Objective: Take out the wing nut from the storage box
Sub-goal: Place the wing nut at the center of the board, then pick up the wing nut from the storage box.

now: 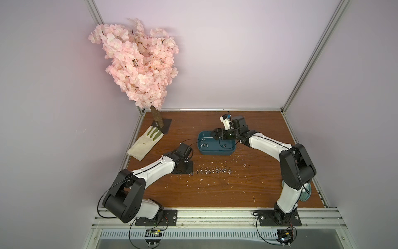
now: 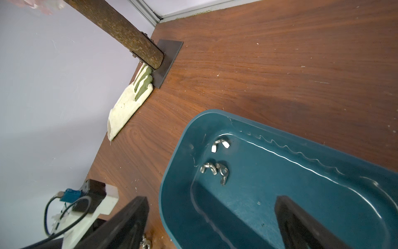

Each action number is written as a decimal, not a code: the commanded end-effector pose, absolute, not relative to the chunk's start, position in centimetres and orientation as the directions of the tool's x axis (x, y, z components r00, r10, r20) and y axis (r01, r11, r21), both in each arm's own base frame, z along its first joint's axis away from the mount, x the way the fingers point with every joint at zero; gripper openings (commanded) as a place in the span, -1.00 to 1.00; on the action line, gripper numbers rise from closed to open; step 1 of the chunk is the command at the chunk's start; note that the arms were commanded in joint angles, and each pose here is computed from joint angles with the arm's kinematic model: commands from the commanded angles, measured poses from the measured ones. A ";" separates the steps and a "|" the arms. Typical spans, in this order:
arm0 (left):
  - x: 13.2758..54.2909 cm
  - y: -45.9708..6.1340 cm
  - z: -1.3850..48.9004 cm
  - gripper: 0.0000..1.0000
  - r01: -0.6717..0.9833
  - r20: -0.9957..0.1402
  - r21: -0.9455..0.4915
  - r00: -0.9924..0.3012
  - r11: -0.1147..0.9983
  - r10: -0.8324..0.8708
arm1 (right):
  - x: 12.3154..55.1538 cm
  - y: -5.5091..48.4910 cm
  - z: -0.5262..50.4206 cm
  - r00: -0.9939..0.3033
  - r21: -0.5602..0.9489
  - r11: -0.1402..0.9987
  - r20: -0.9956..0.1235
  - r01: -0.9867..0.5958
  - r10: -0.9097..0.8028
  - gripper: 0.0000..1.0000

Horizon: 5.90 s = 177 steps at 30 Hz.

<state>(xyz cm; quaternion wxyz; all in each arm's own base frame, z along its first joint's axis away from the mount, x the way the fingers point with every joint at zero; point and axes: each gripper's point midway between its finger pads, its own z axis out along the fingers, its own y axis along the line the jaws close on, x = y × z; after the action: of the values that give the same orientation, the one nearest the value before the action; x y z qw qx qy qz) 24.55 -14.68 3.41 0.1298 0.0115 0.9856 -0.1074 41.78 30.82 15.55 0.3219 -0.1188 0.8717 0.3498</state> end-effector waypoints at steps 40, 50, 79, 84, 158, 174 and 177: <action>46.3 -22.6 10.1 -0.50 0.298 -0.535 0.043 -0.799 0.954 0.274 | 41.7 21.8 19.4 -0.652 0.448 0.843 -0.741 -0.299 0.162 0.98; 47.1 -23.2 7.9 -0.51 0.358 -0.502 0.095 -0.788 0.929 0.355 | 41.9 21.7 18.9 -0.659 0.459 0.839 -0.732 -0.292 0.171 0.98; 46.4 -21.6 4.5 -0.50 0.335 -0.412 0.227 -0.817 0.914 0.402 | 41.9 21.7 18.2 -0.672 0.466 0.837 -0.720 -0.287 0.171 0.98; 46.2 -21.5 5.0 -0.48 0.308 -0.421 0.219 -0.826 0.926 0.374 | 41.9 21.6 18.1 -0.672 0.468 0.836 -0.720 -0.286 0.173 0.98; 44.8 -31.1 14.4 -0.83 0.387 -0.619 -0.336 -0.778 0.859 0.108 | 41.5 26.0 19.8 -0.739 0.663 0.652 -0.634 -0.368 0.228 0.42; 41.9 -33.4 16.0 -0.81 0.501 -0.637 -0.480 -0.763 0.720 0.106 | 43.0 26.9 19.3 -0.768 0.705 0.625 -0.589 -0.335 0.252 -0.35; 41.6 -33.5 15.9 -0.81 0.506 -0.635 -0.484 -0.764 0.714 0.111 | 43.1 26.8 18.9 -0.774 0.708 0.628 -0.579 -0.322 0.255 -0.36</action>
<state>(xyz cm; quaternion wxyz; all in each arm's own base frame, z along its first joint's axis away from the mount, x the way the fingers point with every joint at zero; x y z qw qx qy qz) 42.45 -32.53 14.70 0.2918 0.1644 0.8894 -0.3110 42.10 26.49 16.71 0.3150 -0.0166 0.8531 0.4155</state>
